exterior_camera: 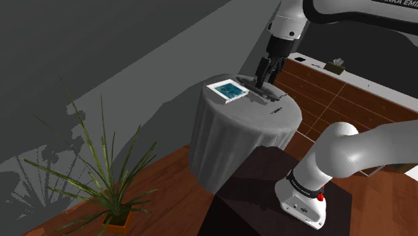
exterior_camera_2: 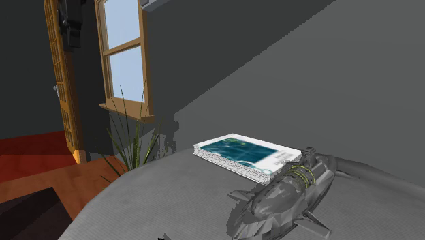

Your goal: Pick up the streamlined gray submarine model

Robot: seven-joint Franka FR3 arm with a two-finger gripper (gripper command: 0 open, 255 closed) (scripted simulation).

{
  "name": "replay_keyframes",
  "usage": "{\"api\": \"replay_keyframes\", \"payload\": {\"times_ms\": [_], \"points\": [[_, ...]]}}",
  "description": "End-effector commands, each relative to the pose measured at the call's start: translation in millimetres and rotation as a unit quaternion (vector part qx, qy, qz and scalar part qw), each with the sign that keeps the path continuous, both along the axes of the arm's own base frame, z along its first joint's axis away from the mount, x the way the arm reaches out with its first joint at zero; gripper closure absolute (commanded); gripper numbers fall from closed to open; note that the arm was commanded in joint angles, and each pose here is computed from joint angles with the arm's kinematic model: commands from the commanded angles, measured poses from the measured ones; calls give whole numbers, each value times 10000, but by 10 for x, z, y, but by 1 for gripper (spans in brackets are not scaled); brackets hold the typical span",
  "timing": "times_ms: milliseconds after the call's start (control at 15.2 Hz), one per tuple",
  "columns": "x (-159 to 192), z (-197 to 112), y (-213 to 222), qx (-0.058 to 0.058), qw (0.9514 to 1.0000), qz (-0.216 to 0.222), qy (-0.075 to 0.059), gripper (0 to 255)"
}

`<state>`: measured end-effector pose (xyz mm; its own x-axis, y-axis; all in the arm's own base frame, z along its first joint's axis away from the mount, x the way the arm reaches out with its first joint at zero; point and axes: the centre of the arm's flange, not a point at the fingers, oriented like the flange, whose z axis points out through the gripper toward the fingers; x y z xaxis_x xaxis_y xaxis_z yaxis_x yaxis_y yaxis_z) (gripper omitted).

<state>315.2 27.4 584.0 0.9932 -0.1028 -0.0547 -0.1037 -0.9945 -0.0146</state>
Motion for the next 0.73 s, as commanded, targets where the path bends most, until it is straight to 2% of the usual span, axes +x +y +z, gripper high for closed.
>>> {"api": "replay_keyframes", "payload": {"times_ms": [0, 660], "points": [[0, 0, 0, 0, 10000, 0, 0, 0], [429, -474, -1115, -128, 9999, 4, 1, 0]]}}
